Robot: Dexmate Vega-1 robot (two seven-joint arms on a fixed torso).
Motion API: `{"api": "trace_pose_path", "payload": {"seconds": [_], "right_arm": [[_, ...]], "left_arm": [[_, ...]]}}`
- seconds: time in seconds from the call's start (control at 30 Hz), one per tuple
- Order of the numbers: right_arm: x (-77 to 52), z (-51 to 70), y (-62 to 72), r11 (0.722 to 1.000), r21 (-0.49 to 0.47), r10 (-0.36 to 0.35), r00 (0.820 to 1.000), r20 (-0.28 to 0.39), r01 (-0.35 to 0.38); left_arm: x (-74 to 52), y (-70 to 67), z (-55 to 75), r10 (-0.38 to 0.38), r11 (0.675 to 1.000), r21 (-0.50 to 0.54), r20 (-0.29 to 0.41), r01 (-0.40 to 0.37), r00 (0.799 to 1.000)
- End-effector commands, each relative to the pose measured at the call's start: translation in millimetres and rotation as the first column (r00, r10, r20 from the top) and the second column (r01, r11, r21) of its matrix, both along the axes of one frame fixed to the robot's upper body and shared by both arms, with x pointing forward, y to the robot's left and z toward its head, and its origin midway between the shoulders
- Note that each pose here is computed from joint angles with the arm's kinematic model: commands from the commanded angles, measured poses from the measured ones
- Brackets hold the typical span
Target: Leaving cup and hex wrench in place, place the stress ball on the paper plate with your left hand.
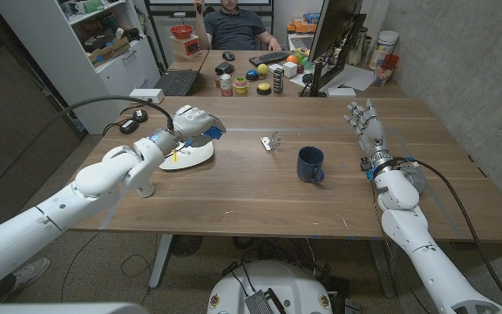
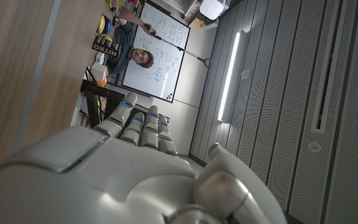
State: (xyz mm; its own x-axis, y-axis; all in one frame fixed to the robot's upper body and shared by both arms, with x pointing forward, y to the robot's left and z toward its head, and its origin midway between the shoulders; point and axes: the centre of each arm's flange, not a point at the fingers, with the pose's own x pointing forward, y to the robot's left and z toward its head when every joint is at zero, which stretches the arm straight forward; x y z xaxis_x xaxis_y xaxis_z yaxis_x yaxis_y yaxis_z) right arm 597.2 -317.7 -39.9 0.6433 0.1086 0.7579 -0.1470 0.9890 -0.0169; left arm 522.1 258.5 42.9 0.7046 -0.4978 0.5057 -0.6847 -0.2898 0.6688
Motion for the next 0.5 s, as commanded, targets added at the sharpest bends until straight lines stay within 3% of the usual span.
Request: {"api": "trace_pose_path", "payload": {"seconds": [0.03, 0.5], "right_arm": [[-0.5, 2.6, 0.8, 1.000, -0.006, 0.000, 1.000, 0.000, 0.000], [0.9, 2.1, 0.8, 1.000, -0.006, -0.003, 1.000, -0.002, 0.003]], "left_arm": [[12.6, 19.3, 9.7, 0.093, 0.993, -0.071, 0.006, -0.093, 0.996], [29.6, 42.2, 22.4, 0.185, 0.971, -0.145, -0.033, -0.188, 0.982]]}}
